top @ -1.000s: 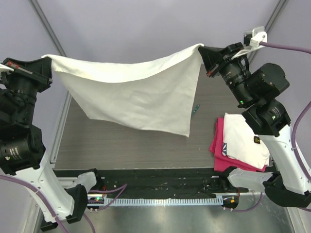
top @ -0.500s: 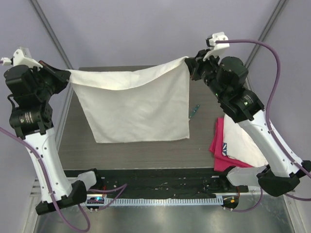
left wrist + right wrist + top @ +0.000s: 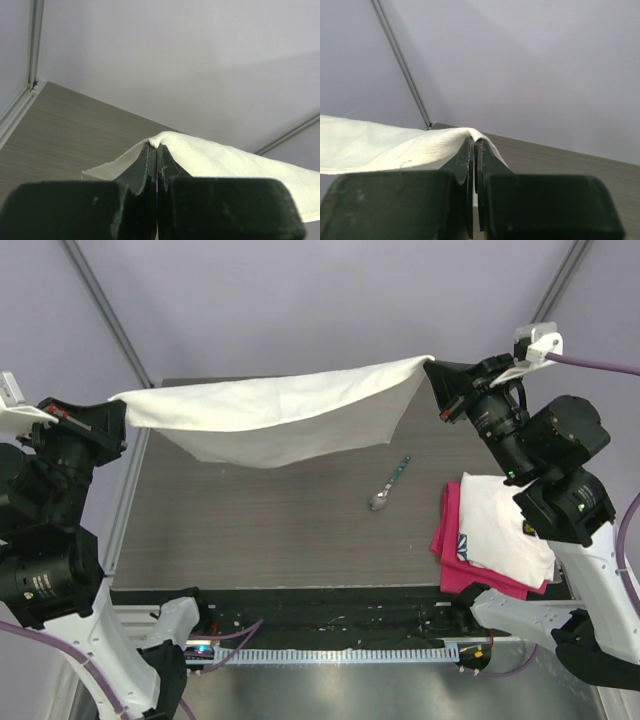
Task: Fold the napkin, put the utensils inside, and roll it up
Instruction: Flatten the napkin out
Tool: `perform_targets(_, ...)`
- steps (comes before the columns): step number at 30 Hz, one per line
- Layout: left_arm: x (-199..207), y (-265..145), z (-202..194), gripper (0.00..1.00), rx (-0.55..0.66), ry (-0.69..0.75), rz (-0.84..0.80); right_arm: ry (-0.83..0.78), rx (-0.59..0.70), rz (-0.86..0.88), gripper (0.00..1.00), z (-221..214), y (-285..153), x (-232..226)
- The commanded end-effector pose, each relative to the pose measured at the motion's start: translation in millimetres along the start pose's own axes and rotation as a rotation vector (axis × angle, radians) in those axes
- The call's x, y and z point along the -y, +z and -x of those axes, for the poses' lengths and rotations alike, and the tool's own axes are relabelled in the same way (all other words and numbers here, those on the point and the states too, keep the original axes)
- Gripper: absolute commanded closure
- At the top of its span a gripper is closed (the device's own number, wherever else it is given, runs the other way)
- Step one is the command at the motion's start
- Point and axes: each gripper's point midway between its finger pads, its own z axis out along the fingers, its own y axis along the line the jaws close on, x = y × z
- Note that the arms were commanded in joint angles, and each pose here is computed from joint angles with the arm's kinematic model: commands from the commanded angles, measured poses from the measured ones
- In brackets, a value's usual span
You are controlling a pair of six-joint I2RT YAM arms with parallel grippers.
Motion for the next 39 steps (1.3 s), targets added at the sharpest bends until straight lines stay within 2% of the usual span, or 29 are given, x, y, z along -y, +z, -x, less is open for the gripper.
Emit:
perform_targets(1, 6.8, -13.5, 10.6, 1.00, 0.027, 0.029, -0.004, 0.042, 0.049, 0.050, 0.99, 15.1, -7.3, -9.2)
perform_targets(5, 10.2, -3.7, 12.0, 1.00, 0.024, 0.020, -0.031, 0.013, 0.043, 0.007, 0.99, 10.8, 6.5, -2.8)
perform_targets(8, -6.2, 31.7, -4.5, 1.00, -0.045, -0.005, -0.008, -0.025, -0.006, -0.063, 0.99, -9.8, 36.4, 6.6)
perform_targets(9, -12.8, 43.4, -10.6, 1.00, -0.066, -0.011, 0.003, -0.050, -0.067, -0.102, 0.99, -37.2, 60.1, 12.2)
perform_targets(10, -33.1, 69.5, -25.6, 1.00, -0.112, -0.022, 0.054, -0.061, -0.085, -0.113, 0.99, -45.8, 70.6, 14.8)
perform_targets(12, -55.5, 95.9, -44.0, 1.00, -0.167, -0.024, 0.107, -0.071, -0.132, -0.137, 0.99, -67.6, 96.7, 26.3)
perform_targets(13, -78.3, 120.6, -65.3, 1.00, -0.228, -0.022, 0.154, -0.074, -0.213, -0.118, 0.99, -106.7, 122.4, 26.6)
perform_targets(15, -107.2, 147.3, -90.2, 1.00, -0.292, -0.017, 0.220, -0.055, -0.250, -0.130, 0.99, -128.8, 146.3, 39.6)
perform_targets(16, -122.5, 160.8, -106.4, 1.00, -0.330, -0.005, 0.246, -0.054, -0.333, -0.123, 0.99, -174.0, 168.1, 45.2)
perform_targets(18, -160.8, 194.7, -147.2, 1.00, -0.440, -0.008, 0.323, -0.029, -0.369, -0.128, 0.99, -203.4, 193.0, 58.7)
perform_targets(19, -176.1, 208.4, -159.1, 1.00, -0.467, -0.006, 0.356, -0.017, -0.416, -0.130, 0.99, -238.2, 213.1, 66.1)
perform_targets(20, -201.6, 226.6, -189.0, 1.00, -0.541, -0.012, 0.409, 0.002, -0.443, -0.114, 0.99, -261.5, 226.9, 69.4)
perform_targets(21, -218.8, 237.5, -202.3, 1.00, -0.567, -0.007, 0.455, 0.018, -0.457, -0.130, 0.99, -276.7, 239.2, 86.3)
perform_targets(22, -223.2, 250.9, -200.6, 0.98, -0.564, -0.007, 0.455, 0.050, -0.417, -0.126, 0.99, -268.4, 258.7, 88.9)
perform_targets(23, -248.2, 265.7, -231.9, 0.78, -0.642, -0.043, 0.491, 0.087, -0.523, -0.079, 0.95, -337.7, 273.0, 95.1)
perform_targets(24, -249.7, 273.1, -239.5, 0.61, -0.673, -0.061, 0.474, 0.125, -0.542, -0.049, 0.81, -353.8, 282.2, 97.3)
perform_targets(25, -243.9, 278.5, -234.2, 0.44, -0.688, -0.069, 0.466, 0.182, -0.492, -0.024, 0.64, -339.8, 302.2, 104.0)
perform_targets(26, -245.4, 282.7, -241.5, 0.31, -0.712, -0.071, 0.468, 0.256, -0.601, 0.056, 0.44, -395.0, 299.4, 99.6)
perform_targets(27, -245.6, 285.2, -245.7, 0.12, -0.723, -0.065, 0.473, 0.298, -0.609, 0.082, 0.23, -402.5, 302.1, 101.0)
perform_targets(28, -246.3, 285.2, -243.3, 0.09, -0.709, -0.043, 0.489, 0.329, -0.611, 0.092, 0.15, -404.2, 303.1, 105.4)
perform_targets(29, -245.0, 284.4, -239.7, 0.00, -0.692, -0.024, 0.495, 0.354, -0.620, 0.102, 0.11, -410.8, 301.6, 104.8)
perform_targets(30, -236.9, 281.2, -228.7, 0.00, -0.659, -0.007, 0.488, 0.348, -0.607, 0.107, 0.08, -399.3, 299.9, 103.0)
perform_targets(31, -239.1, 278.4, -231.1, 0.00, -0.652, -0.003, 0.493, 0.359, -0.679, 0.081, 0.07, -431.3, 282.5, 108.5)
perform_targets(33, -233.9, 272.1, -224.8, 0.00, -0.631, -0.001, 0.488, 0.321, -0.590, 0.103, 0.07, -394.9, 281.1, 102.9)
perform_targets(34, -228.6, 264.5, -221.4, 0.00, -0.624, 0.004, 0.482, 0.321, -0.617, 0.088, 0.07, -409.1, 266.8, 105.7)
perform_targets(36, -220.8, 252.4, -226.4, 0.00, -0.635, 0.019, 0.473, 0.310, -0.628, 0.081, 0.07, -405.3, 254.1, 104.0)
perform_targets(38, -206.9, 237.3, -213.9, 0.00, -0.598, 0.053, 0.462, 0.305, -0.644, 0.072, 0.07, -395.3, 234.3, 101.6)
perform_targets(39, -207.8, 229.7, -224.4, 0.00, -0.613, 0.060, 0.464, 0.303, -0.645, 0.069, 0.07, -390.1, 227.7, 99.5)
